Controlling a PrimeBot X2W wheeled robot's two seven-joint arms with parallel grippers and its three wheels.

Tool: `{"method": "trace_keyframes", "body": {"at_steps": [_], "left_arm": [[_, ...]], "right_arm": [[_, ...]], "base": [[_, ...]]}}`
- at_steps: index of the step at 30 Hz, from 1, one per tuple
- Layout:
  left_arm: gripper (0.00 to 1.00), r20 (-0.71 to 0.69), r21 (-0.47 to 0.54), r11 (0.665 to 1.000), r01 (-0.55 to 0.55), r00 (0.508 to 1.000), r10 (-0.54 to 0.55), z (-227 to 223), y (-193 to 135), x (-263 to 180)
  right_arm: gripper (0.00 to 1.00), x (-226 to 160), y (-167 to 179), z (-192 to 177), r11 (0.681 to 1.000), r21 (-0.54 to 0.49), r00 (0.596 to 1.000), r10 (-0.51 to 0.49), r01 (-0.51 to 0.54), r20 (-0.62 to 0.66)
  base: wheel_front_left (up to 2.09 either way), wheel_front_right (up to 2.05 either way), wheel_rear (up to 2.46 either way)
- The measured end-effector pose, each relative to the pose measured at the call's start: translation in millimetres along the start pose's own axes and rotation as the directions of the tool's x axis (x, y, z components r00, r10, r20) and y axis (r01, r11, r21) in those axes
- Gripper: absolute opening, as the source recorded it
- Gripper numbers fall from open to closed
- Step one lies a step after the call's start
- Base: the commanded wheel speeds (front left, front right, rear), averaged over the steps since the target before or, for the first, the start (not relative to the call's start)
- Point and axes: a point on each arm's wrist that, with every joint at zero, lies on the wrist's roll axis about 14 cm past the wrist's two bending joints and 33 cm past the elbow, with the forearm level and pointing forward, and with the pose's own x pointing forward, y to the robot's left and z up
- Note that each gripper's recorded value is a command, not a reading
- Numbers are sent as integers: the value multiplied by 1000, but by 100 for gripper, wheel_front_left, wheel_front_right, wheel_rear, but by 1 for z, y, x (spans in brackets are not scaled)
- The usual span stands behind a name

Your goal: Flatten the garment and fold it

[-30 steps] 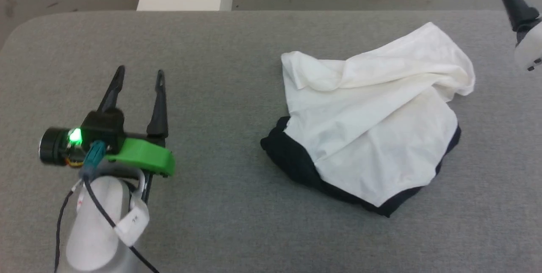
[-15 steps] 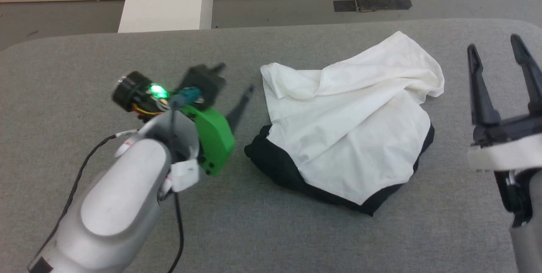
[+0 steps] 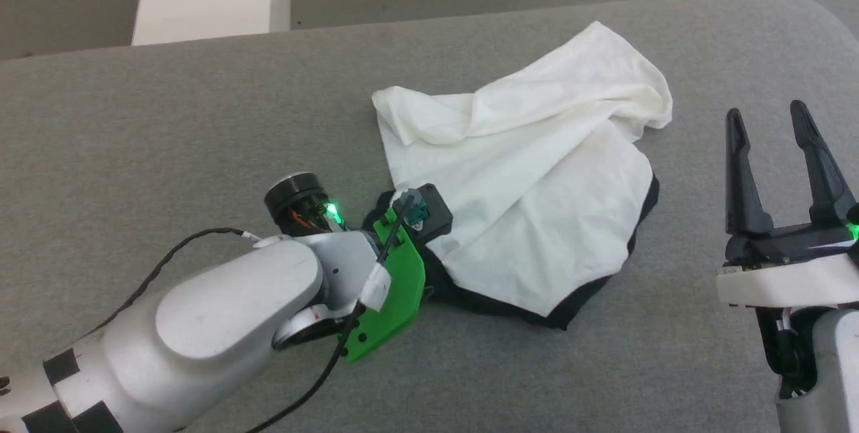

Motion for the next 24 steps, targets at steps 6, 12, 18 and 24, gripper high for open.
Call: {"method": "trace_keyframes", "body": {"at_steps": [6, 12, 18, 24], "left_arm": [[100, -154, -38, 999, 22, 988, -28, -34, 10, 28], [100, -300, -33, 994, 104, 948, -109, -58, -5, 39], [0, -206, -51, 993, 110, 971, -118, -55, -2, 44], [0, 16, -87, 995, 43, 999, -41, -40, 16, 23]], "right_arm": [[100, 2, -15, -1, 999, -19, 999, -36, 36, -1], [100, -2, -30, -11, 996, -41, 997, -76, 75, -32], [100, -3, -35, -19, 995, -40, 994, -98, 96, -52], [100, -7, -38, -11, 993, -39, 993, -111, 110, -34]], "base": [[0, 0, 0], [0, 0, 0], [0, 0, 0], [0, 0, 0]]}}
